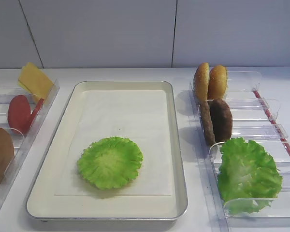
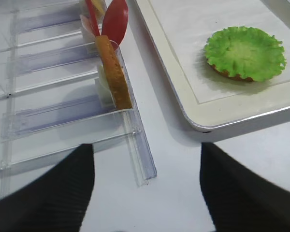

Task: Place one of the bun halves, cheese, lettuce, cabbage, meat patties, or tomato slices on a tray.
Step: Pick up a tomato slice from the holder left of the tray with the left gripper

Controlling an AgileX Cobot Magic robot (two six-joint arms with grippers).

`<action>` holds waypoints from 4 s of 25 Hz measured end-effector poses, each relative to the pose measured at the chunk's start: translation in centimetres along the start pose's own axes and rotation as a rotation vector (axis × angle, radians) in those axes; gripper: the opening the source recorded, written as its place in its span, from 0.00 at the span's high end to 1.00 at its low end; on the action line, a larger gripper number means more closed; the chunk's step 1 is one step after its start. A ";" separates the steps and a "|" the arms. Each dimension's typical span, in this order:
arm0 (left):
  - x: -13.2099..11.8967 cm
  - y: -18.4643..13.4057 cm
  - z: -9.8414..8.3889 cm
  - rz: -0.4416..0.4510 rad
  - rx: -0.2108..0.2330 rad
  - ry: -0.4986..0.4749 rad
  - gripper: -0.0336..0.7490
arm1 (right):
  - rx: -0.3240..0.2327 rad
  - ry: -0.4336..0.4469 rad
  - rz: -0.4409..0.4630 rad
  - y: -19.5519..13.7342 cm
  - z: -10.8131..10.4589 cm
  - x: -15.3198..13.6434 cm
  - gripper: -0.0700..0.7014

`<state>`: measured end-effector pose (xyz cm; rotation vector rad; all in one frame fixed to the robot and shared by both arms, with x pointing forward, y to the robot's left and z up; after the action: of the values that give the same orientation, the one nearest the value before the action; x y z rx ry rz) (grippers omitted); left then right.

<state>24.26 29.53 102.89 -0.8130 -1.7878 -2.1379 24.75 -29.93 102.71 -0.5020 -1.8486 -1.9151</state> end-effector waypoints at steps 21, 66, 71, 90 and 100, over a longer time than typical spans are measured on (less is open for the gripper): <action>0.0 0.0 0.0 0.000 0.002 0.000 0.35 | 0.000 0.000 0.000 0.0 0.0 0.0 0.42; -0.6 2.8 0.4 0.078 -0.087 -0.015 0.35 | 0.000 0.000 0.000 0.0 0.0 0.0 0.47; -2.5 5.5 0.9 0.091 -0.142 -0.023 0.35 | 0.000 0.000 0.000 0.0 0.0 0.0 0.47; -11.1 14.7 2.2 0.259 -0.242 -0.093 0.36 | 0.000 0.000 0.000 0.0 0.0 0.0 0.47; -17.5 17.0 0.3 0.410 -0.212 -0.005 0.40 | 0.000 0.000 0.000 0.0 0.0 0.0 0.47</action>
<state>47.36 23.12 107.30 -1.1232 -1.2690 -2.0625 24.75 -29.94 102.71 -0.5024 -1.8490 -1.9149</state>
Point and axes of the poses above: a point on each arm's last joint axis where the gripper is mounted, x pointing back along that axis away from the gripper, z along the wrist's bending axis when the last joint is at zero, y = z × x, the point moved 2 cm from there along -x, pointing out along that axis toward the gripper, and after that the axes turned 7 degrees about -x, right-handed, at the moved point
